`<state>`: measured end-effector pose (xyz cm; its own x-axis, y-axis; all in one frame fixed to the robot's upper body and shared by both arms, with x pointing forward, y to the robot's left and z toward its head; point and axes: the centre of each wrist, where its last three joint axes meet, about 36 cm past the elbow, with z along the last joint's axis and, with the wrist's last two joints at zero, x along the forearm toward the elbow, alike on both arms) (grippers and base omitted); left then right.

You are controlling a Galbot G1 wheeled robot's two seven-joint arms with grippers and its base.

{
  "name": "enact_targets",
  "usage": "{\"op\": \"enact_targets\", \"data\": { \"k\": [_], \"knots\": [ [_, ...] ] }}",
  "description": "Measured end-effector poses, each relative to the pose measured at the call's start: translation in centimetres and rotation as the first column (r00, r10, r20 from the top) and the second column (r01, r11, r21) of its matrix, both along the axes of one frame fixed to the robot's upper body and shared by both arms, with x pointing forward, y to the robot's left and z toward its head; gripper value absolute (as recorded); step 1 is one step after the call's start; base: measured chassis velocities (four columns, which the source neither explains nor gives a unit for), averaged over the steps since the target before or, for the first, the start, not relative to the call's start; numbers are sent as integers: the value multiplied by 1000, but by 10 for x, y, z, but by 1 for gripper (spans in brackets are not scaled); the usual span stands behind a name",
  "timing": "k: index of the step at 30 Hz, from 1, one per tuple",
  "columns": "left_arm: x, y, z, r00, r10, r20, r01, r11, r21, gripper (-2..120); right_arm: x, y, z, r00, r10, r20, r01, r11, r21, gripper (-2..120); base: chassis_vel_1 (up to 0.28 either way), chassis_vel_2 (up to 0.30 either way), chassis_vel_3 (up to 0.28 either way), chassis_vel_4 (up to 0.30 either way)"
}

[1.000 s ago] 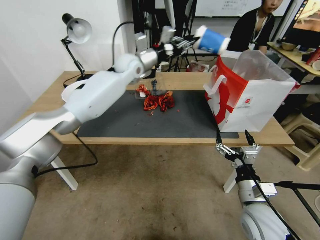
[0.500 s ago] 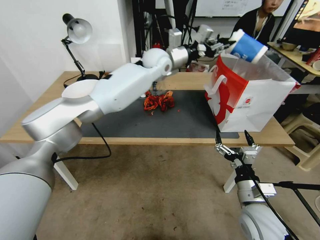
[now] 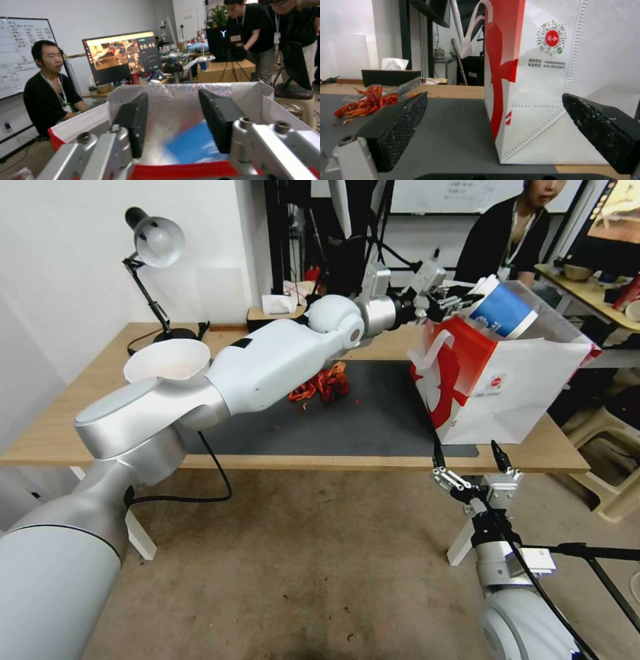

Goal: Pick up the trash from the table and place it into the takeout bag.

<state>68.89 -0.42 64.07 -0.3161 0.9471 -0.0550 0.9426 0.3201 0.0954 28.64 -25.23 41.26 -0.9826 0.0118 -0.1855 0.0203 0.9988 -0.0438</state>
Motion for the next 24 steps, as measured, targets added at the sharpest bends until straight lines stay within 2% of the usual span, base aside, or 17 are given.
{"op": "enact_targets", "data": {
  "k": [2,3,5,7,10,11,14,15,18,19,23,24],
  "knots": [
    [0,1,0,1000,1,0,-1,1000,-4,52,0,0,0,1000,0,0,0,1000,0,100,0,0,0,0],
    [0,1,0,1000,1,0,-1,1000,-4,52,0,0,0,1000,0,0,0,1000,0,100,0,0,0,0],
    [0,1,2,1000,2,0,-2,1000,-13,63,0,0,0,1000,0,0,0,1000,0,100,0,0,0,0],
    [-1,2,3,1000,4,1,-4,1000,-20,67,0,0,0,1000,0,0,0,1000,0,100,0,0,0,0],
    [0,8,7,1000,20,-1,-20,999,-42,82,0,0,0,1000,-1,0,1,1000,0,100,0,0,0,0],
    [0,8,7,1000,20,-1,-20,999,-42,82,0,0,0,1000,-1,0,1,1000,0,100,0,0,0,0],
    [2,25,6,999,53,-8,-53,996,-65,95,0,0,0,1000,-1,0,1,1000,0,100,0,0,0,0],
    [2,25,6,999,53,-8,-53,996,-65,95,0,0,0,1000,-1,0,1,1000,0,100,0,0,0,0],
    [7,57,0,994,109,-23,-111,990,-91,99,0,-1,1,1000,-1,1,1,1000,-1,100,0,0,0,0],
    [7,57,0,994,109,-23,-111,990,-91,99,0,-1,1,1000,-1,1,1,1000,-1,100,0,0,0,0],
    [12,98,-11,982,185,-44,-189,974,-121,100,0,-1,2,1000,-4,2,4,1000,-1,100,0,0,0,0],
    [12,98,-11,982,185,-44,-189,974,-121,100,0,-1,2,1000,-4,2,4,1000,-1,100,0,0,0,0]
  ]
}}
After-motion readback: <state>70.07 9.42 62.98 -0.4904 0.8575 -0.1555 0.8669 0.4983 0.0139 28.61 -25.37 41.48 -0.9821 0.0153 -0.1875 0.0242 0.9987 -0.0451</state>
